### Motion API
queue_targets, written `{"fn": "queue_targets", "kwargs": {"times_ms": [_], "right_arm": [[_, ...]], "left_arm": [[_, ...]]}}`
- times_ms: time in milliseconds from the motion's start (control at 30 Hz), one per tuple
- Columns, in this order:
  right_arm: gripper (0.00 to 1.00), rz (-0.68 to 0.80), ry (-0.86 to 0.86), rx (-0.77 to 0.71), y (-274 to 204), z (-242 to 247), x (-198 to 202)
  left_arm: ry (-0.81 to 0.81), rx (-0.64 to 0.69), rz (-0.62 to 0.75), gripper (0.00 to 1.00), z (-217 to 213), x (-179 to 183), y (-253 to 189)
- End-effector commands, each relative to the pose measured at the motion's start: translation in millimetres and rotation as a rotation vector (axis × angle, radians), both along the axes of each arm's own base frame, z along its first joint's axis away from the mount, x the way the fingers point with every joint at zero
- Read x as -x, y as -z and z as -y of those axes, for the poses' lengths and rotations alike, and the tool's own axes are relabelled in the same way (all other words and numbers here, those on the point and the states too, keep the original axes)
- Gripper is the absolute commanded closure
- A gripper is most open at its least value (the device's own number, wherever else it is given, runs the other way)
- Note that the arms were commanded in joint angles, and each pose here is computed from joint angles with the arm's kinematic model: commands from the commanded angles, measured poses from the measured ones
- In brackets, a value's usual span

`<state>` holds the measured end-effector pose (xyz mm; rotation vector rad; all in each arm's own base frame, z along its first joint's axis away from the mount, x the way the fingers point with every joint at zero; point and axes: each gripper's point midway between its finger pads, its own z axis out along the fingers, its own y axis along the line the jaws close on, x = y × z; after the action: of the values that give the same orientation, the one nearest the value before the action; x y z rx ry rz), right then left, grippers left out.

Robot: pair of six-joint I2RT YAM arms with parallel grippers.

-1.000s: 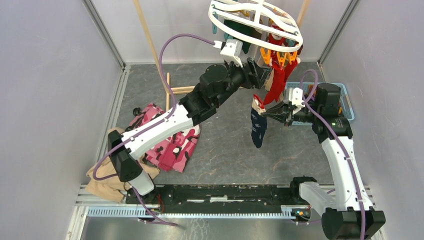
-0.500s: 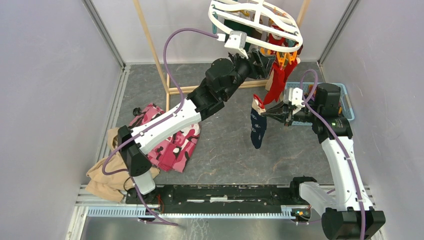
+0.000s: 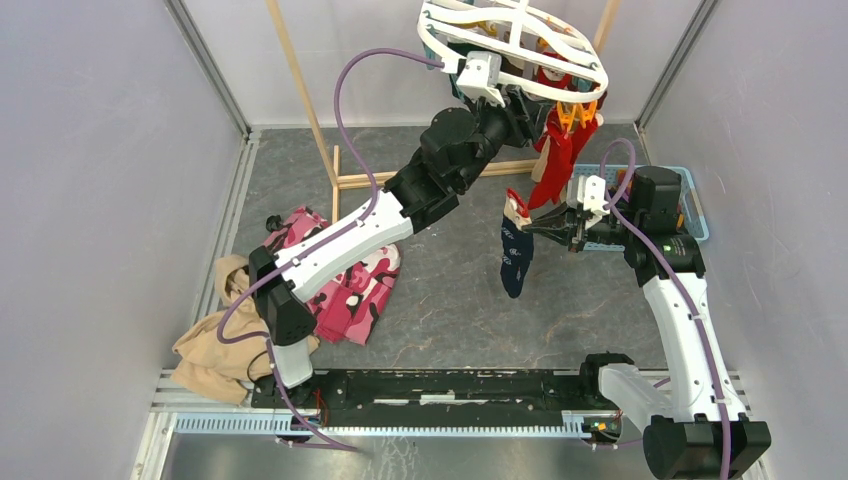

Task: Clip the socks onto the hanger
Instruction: Open the clamp at the hanger.

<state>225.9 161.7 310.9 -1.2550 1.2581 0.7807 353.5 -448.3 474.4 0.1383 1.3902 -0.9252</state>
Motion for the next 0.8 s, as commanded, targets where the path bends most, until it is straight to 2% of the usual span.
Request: {"fn": "queue_targets", "kwargs": {"times_ms": [0,100,200,400,767], "right_arm": [[1.00,0.020,0.012,0.004,-4.6,1.6,-1.7],[1.00,0.018,0.012,0.004,-4.3,1.6,-1.5],[1.00,0.019,0.020,0.008,-4.4,2.4,-2.3],[1.00,0.018,0.124,0.025,-11.0,10.1,-18.4],[1.00,0.040,0.319,-0.063,-57.6,22.0,-50.8]], "left_arm": [[-0.037,0.010,0.044,0.48,-6.3,-2.5,-20.5],[-0.035,0.011,0.046,0.57,-6.1,-1.9,-22.1],[-0.034,0.013,0.046,0.72,-6.7,-1.0,-23.8],[-0.026,0.021,0.039,0.90,-8.9,1.5,-27.0],[-0.045,0.021,0.014,0.96,-13.4,0.5,-24.3]]}}
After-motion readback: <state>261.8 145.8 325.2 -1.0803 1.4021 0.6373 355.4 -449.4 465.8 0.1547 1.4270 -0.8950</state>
